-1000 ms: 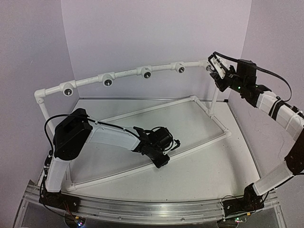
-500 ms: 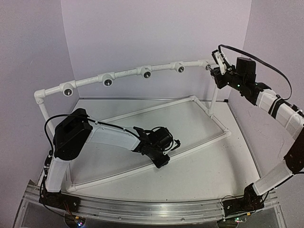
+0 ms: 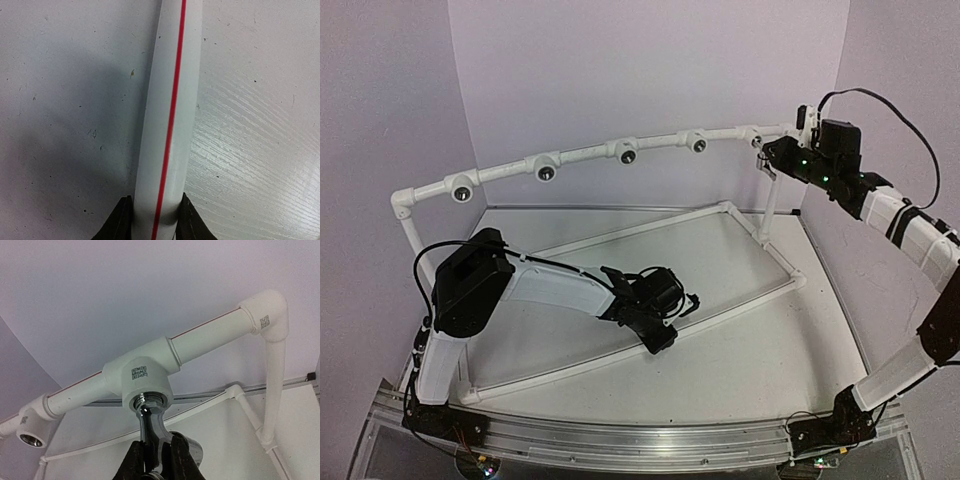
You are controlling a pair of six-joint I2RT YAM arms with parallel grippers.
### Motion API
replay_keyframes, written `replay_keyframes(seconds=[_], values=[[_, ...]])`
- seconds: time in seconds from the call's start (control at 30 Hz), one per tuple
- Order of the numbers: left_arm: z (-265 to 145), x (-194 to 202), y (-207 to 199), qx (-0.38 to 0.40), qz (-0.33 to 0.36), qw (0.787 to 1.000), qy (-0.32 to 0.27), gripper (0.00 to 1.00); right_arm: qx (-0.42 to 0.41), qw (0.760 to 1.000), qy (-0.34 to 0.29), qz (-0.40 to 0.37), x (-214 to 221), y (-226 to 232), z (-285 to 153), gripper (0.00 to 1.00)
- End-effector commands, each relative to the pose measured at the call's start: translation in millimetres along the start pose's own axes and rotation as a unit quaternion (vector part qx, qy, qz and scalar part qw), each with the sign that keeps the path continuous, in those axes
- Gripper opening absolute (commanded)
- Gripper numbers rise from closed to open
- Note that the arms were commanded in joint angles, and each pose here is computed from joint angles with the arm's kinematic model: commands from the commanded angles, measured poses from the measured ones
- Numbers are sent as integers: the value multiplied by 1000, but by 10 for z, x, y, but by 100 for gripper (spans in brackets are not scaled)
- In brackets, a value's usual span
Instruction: Install the water faucets
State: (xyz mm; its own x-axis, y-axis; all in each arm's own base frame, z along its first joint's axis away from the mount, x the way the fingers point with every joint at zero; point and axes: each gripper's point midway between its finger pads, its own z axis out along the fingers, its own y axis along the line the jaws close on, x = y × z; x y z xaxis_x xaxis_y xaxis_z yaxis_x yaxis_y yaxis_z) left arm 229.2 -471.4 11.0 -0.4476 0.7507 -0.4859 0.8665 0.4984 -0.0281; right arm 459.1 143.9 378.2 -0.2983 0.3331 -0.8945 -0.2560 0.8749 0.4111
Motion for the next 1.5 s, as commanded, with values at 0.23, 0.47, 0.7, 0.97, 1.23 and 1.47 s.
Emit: replay_keyframes(seconds=[0.23,0.47,0.7,0.97,1.23,1.47], values=[[138,1048,101,29,-85,982,165,0,-56,940,28,336,-35,125,35,0],[214,1190,130,23,-76,980,182,0,-106,892,42,437,-22,103,-16,0],[321,1202,139,23,-66,981,182,0,-182,877,60,441,-244,343,-5,16],[370,1318,157,18,-67,979,192,0,-133,957,56,253,-213,105,-143,65],[330,1409,144,23,-71,977,198,0,-106,986,12,-129,-330,161,-622,92],[315,1425,169,16,-67,978,197,0,-69,921,-2,-384,-385,114,-700,96]])
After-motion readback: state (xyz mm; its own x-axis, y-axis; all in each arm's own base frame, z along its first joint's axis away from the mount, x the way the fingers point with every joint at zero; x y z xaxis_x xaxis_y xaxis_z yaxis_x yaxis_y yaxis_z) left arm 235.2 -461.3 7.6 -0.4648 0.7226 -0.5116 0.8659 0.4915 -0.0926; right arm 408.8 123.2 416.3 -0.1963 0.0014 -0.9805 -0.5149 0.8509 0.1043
